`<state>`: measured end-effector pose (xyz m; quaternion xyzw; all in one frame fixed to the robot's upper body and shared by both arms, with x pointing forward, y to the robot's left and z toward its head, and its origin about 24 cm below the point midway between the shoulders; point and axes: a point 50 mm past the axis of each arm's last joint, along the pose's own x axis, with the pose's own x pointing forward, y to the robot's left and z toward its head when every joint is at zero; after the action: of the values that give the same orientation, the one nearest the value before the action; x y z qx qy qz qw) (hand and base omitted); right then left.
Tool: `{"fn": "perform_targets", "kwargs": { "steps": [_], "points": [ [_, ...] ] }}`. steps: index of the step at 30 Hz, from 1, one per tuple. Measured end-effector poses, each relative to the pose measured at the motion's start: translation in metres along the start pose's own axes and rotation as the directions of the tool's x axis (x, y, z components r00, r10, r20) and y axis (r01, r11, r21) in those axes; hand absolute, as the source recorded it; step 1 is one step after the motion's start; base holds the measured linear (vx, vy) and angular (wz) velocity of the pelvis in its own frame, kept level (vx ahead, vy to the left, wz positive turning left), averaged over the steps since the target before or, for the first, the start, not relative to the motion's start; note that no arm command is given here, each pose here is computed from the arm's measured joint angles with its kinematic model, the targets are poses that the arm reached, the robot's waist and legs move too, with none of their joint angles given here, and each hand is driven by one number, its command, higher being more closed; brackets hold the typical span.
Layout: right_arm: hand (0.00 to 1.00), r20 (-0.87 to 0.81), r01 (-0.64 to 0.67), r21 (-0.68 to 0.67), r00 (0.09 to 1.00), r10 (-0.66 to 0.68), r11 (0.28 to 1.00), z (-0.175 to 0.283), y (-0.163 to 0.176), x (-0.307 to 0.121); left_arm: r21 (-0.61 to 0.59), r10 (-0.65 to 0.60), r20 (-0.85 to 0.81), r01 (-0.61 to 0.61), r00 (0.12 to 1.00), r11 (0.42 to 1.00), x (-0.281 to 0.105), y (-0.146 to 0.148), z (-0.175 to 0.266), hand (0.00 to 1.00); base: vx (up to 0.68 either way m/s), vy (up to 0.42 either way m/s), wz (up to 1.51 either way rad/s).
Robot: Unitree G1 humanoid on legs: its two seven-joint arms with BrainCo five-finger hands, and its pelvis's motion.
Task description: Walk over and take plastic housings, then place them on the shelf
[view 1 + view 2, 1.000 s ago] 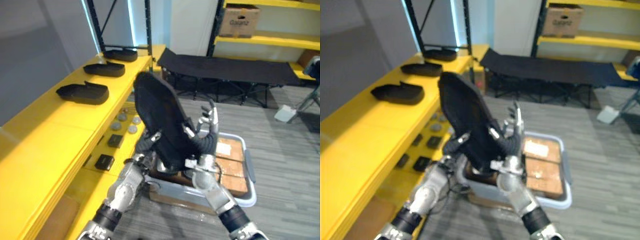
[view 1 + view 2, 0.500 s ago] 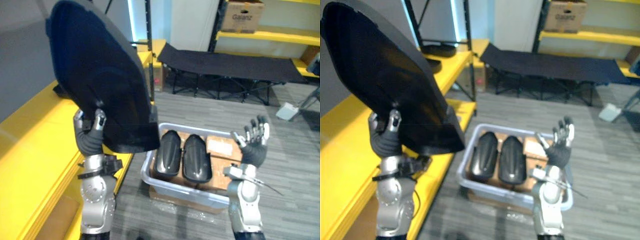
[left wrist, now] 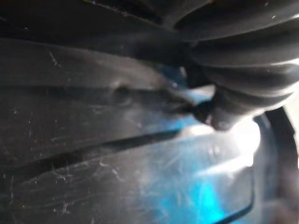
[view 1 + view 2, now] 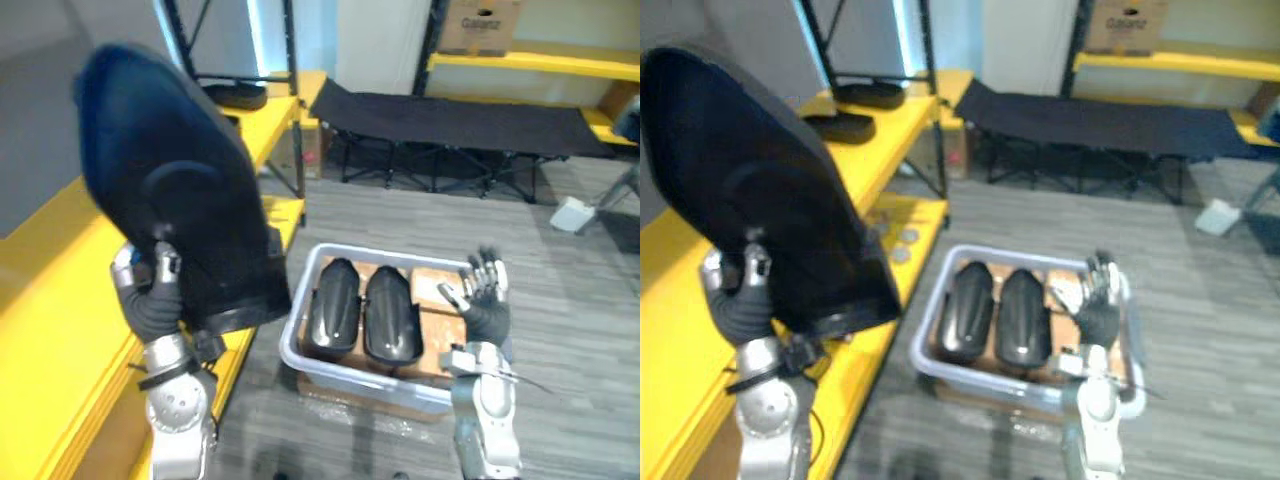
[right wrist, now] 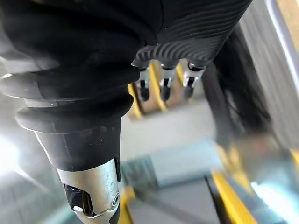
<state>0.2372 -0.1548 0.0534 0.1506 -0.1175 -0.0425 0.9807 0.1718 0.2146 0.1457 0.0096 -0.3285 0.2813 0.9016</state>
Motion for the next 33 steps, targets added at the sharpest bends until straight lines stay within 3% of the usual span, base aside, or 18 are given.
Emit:
{"fn": "perform_targets", "kwargs": {
  "steps": [4, 12, 21, 29, 33],
  "points": [
    [0.00, -0.041, -0.089, -0.049, 0.995, 0.087, 0.995, -0.009, 0.023, 0.009, 0.044, 0.056, -0.005, -0.056, 0.998, 0.997, -0.004, 0.019, 0.003, 1.00, 0.01, 0.056, 1.06],
    [0.00, 0.037, 0.018, -0.095, 0.999, -0.015, 0.995, 0.006, 0.018, 0.015, -0.053, -0.041, 0.066, 0.045, 0.997, 0.998, 0.008, 0.022, 0.010, 1.00, 0.05, 0.051, 1.16],
    [0.00, 0.080, -0.109, -0.089, 0.990, 0.116, 0.990, 0.018, 0.032, 0.019, -0.026, 0.044, -0.020, -0.045, 0.999, 0.999, -0.007, 0.032, 0.001, 1.00, -0.09, -0.111, -0.19],
    [0.00, 0.094, -0.030, -0.140, 0.995, 0.043, 0.990, 0.025, 0.004, 0.006, -0.031, 0.011, -0.036, -0.012, 0.999, 0.999, -0.010, 0.030, -0.001, 1.00, -0.09, -0.066, 0.64],
    [0.00, 0.080, -0.054, -0.134, 0.995, 0.065, 0.989, 0.021, 0.008, 0.003, -0.028, 0.012, -0.019, -0.013, 1.000, 1.000, -0.010, 0.029, 0.000, 1.00, 0.02, 0.081, 0.10]
  ]
}}
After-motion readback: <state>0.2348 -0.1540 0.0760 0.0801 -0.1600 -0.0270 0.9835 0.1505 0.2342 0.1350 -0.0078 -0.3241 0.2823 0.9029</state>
